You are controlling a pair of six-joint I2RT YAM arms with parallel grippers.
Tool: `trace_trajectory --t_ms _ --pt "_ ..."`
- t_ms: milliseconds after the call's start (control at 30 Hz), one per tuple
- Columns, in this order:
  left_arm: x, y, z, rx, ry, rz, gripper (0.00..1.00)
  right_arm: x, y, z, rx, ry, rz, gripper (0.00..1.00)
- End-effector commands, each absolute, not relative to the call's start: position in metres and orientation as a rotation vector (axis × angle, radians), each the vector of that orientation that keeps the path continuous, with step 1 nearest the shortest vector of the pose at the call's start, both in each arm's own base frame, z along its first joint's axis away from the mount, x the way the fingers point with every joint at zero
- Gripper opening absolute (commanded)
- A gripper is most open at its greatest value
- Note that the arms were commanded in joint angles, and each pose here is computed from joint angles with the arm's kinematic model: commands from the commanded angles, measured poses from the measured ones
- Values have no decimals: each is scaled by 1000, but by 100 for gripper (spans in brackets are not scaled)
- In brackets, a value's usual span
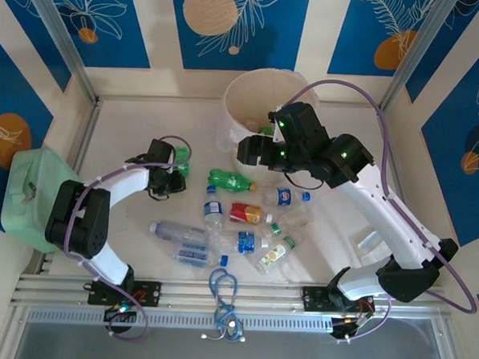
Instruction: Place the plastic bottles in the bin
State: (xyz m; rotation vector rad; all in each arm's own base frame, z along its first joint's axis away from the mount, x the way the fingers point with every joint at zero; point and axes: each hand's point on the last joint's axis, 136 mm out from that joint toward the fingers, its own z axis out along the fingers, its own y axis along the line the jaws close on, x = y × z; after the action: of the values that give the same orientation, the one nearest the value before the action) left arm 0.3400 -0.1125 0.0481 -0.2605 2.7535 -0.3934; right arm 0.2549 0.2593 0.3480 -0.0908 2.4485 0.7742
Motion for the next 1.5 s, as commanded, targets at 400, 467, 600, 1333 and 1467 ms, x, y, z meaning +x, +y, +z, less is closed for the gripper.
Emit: trace_trajectory --t_ms 400,467,600,1333,1467 --pt "326 -178 245 -86 2243 -1112 28 266 266 396 -48 2360 977 80" --pt "321 -188 281 -33 2129 -1237 28 265 275 409 -94 2335 1038 81" --pt "305 -205 344 93 1924 -1472 30 264 289 426 -176 2300 1098 84" --pt "241 -276 442 462 1488 -2102 27 312 320 464 -295 2129 1240 92" --pt "236 -281 440 480 1499 -2118 27 319 324 461 -313 2131 1223 91"
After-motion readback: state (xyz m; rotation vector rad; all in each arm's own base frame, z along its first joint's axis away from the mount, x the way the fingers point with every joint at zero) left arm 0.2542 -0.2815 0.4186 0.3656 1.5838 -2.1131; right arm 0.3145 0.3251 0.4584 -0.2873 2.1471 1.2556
